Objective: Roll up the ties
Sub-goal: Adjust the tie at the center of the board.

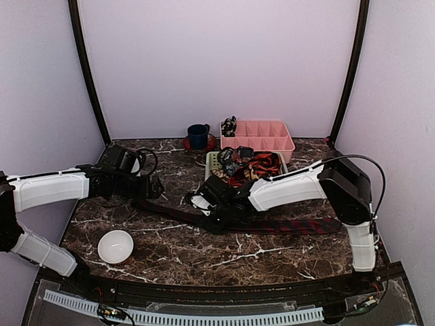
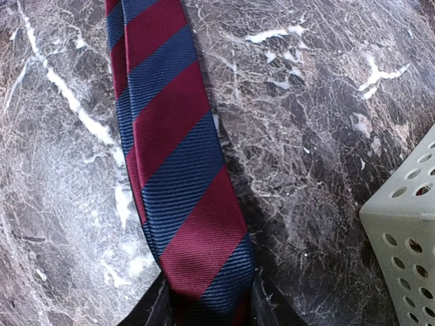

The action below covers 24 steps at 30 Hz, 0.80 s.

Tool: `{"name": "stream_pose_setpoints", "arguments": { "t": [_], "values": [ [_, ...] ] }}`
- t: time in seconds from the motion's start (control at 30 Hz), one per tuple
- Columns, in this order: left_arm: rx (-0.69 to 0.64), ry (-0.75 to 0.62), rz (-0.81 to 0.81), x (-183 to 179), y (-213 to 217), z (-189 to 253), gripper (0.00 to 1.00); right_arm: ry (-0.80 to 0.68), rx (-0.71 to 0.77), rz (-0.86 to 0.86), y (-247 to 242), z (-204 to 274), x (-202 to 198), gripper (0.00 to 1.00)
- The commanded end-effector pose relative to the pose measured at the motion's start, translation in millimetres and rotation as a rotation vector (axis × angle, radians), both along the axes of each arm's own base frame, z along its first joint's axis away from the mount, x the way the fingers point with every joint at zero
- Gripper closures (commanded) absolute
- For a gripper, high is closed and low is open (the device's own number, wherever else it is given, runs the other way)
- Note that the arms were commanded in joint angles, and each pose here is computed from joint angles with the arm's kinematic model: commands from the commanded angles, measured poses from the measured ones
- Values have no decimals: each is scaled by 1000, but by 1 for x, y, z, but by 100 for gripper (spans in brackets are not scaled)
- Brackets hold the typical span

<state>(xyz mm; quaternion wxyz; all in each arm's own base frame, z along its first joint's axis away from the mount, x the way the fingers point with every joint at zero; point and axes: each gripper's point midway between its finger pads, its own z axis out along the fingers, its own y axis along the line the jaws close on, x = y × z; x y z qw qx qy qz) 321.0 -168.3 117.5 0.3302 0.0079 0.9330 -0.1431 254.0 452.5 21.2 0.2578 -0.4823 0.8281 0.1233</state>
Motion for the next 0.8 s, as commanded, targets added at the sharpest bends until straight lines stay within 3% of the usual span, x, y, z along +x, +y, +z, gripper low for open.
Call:
{"name": "stream_pose_setpoints", "arguments": {
  "t": [0.0,0.4,0.67,0.77],
  "values": [
    [19,39,-10,-6,3,0,7,-29,-112,-14,-20,-22,-5,65],
    [137,112,-55,-4,5,-33,25,-125,-173,-25,-36,-14,5,66],
    [71,58,-137,-6,-10,-20,31,-20,-165,123,-46,-16,-24,68],
    [42,42,-191,-11,-17,-15,32,14,-175,153,-56,-18,-29,62]
  ]
}}
